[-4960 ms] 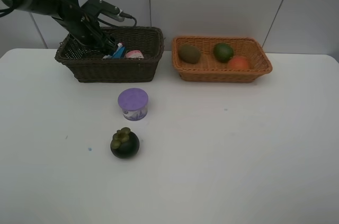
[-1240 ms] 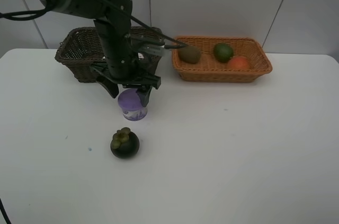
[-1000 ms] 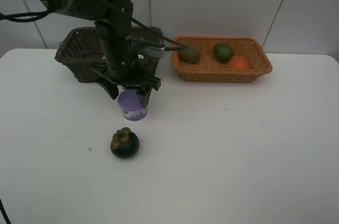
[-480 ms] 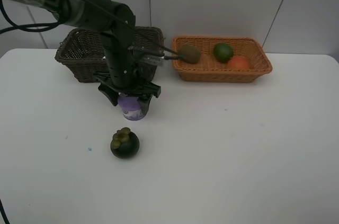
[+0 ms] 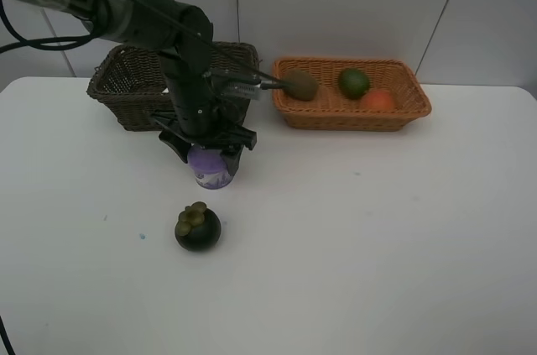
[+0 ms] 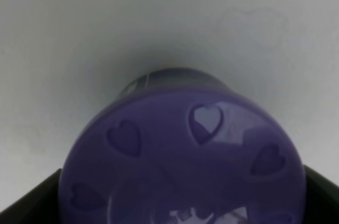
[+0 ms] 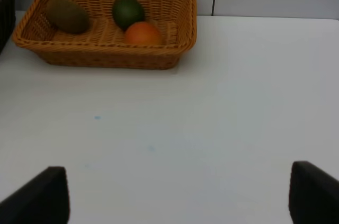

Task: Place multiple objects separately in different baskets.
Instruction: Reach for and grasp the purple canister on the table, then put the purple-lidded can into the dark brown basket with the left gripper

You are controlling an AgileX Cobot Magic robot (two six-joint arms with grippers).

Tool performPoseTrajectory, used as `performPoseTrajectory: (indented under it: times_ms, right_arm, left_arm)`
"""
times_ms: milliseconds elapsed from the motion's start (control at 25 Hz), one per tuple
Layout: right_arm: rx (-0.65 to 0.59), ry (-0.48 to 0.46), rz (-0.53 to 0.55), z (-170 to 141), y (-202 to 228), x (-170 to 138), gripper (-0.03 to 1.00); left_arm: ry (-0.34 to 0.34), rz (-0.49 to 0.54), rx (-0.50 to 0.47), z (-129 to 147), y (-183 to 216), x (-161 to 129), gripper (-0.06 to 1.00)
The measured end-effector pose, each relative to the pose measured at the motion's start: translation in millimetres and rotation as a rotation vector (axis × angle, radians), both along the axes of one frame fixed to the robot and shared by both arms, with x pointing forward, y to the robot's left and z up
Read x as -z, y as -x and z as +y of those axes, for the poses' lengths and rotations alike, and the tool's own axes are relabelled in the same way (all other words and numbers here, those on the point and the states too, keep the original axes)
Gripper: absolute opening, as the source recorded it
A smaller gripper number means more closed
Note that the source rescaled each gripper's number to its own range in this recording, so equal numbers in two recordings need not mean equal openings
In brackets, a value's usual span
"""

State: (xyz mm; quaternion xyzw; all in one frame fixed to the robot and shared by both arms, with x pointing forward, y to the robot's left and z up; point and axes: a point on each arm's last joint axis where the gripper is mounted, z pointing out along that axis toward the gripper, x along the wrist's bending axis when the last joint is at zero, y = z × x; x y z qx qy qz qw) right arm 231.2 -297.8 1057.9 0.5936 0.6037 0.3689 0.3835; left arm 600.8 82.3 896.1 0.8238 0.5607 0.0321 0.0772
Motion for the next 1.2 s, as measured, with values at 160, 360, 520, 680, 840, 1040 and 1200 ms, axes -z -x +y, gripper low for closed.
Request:
performPoseTrajectory:
  times_ms: [160, 360, 520, 680, 840, 1040, 1200]
  right_arm:
    - [0.000, 0.000, 0.000, 0.0, 0.0, 0.0, 1.00]
    - [0.000, 0.000, 0.000, 0.0, 0.0, 0.0, 1.00]
    - [0.000, 0.000, 0.000, 0.0, 0.0, 0.0, 1.00]
    - [0.000, 0.000, 0.000, 0.0, 0.0, 0.0, 1.00]
    - [0.000, 0.000, 0.000, 0.0, 0.0, 0.0, 1.00]
    - [0.000, 0.000, 0.000, 0.0, 0.0, 0.0, 1.00]
    - [0.000, 0.000, 0.000, 0.0, 0.0, 0.0, 1.00]
  left_arm:
    - [0.003, -0.005, 0.000, -0.3, -0.5, -0.1, 1.00]
    - [0.004, -0.006, 0.000, -0.3, -0.5, -0.1, 0.98]
    - [0.004, -0.005, -0.001, -0.3, -0.5, -0.1, 0.98]
    - [-0.002, 0.013, -0.004, 0.3, 1.3, -0.2, 0.98]
    - [0.000, 0.013, -0.005, 0.9, 2.5, -7.0, 0.98]
    - [0.031, -0.037, -0.005, 1.5, 3.6, -32.4, 0.98]
    - [0.053, -0.074, -0.005, 2.9, 5.8, -53.0, 0.98]
